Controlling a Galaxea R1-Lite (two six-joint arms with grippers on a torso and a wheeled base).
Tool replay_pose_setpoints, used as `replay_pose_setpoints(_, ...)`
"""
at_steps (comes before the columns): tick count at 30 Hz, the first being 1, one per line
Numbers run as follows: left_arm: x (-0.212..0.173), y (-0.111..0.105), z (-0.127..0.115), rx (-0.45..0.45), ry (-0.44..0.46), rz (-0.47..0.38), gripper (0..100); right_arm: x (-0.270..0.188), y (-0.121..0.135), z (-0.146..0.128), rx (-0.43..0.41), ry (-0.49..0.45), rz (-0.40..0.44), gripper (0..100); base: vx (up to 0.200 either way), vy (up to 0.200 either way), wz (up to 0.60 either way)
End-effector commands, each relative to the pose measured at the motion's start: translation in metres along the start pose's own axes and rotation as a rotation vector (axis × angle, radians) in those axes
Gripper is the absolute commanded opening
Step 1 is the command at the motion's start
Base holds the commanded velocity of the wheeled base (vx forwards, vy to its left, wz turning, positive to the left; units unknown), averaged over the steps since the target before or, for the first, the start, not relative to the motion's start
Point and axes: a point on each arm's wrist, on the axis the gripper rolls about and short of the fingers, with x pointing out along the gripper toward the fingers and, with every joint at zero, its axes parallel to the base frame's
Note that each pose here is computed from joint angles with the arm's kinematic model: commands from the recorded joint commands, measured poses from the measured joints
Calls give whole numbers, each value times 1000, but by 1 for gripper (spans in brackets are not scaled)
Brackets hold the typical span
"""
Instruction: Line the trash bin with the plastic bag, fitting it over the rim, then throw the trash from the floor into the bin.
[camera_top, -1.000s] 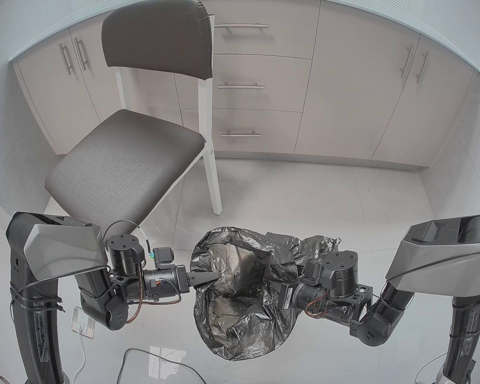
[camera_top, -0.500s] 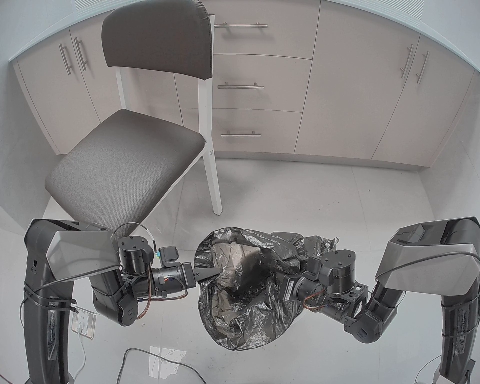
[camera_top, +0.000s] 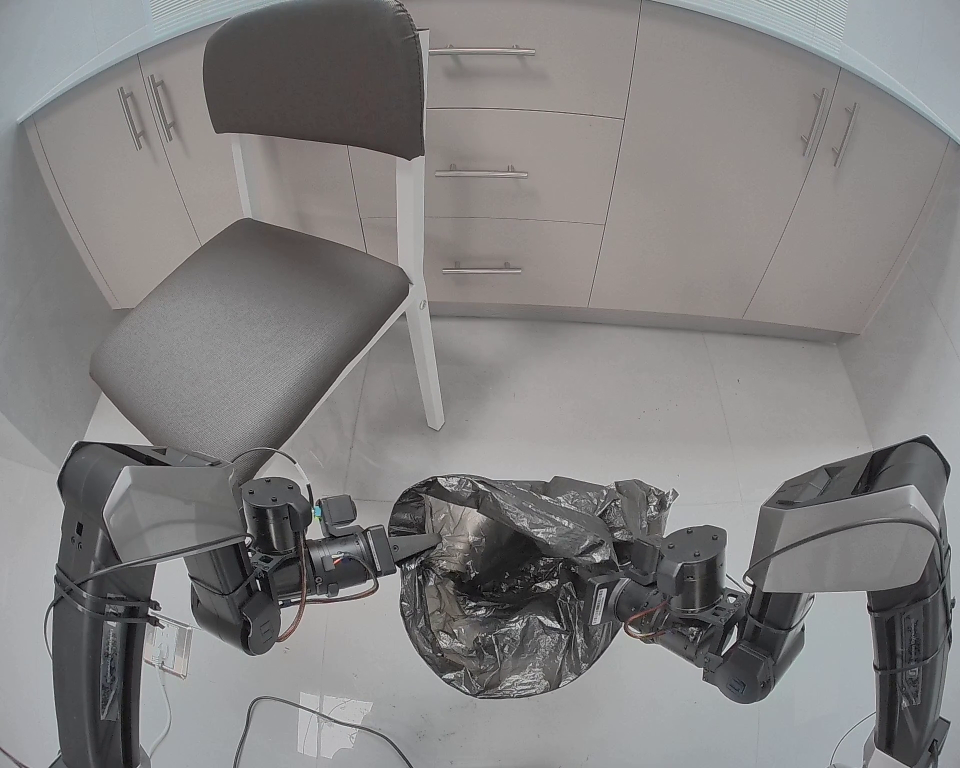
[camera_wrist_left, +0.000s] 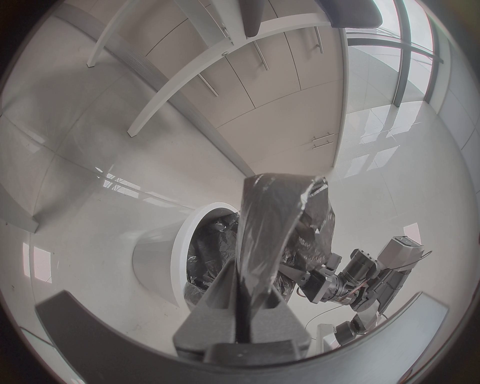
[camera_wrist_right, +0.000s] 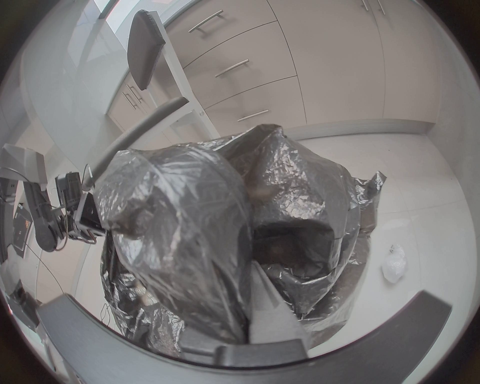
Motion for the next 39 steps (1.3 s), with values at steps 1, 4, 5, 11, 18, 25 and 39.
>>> replay_pose_setpoints(1, 1, 1, -2, -1, 4, 0, 0, -5, -7, -15, -11, 45, -29, 0, 0, 0, 0)
replay_pose_setpoints(4, 2, 0, -3, -2, 8, -2, 0, -15, -13, -23, -36, 74, -44, 0, 0, 0, 0)
replay_pose_setpoints(5, 2, 0, -3, 0, 8, -2, 0, -15, -14, -24, -37, 75, -46, 0, 0, 0, 0)
replay_pose_setpoints(11, 4, 1, -8, 39, 22, -2, 0, -8, -26, -33, -59, 83, -73, 0, 0, 0, 0)
replay_pose_setpoints(18, 6, 6, -11, 81, 24, 7, 0, -6, -28, -36, -63, 88, -80, 0, 0, 0, 0)
replay_pose_setpoints(25, 6, 6, -11, 81, 23, 8, 0, -8, -25, -36, -72, 92, -70, 0, 0, 0, 0)
replay_pose_setpoints(39, 5, 6, -10, 80, 22, 9, 0, -24, -14, -26, -74, 88, -26, 100, 0, 0, 0)
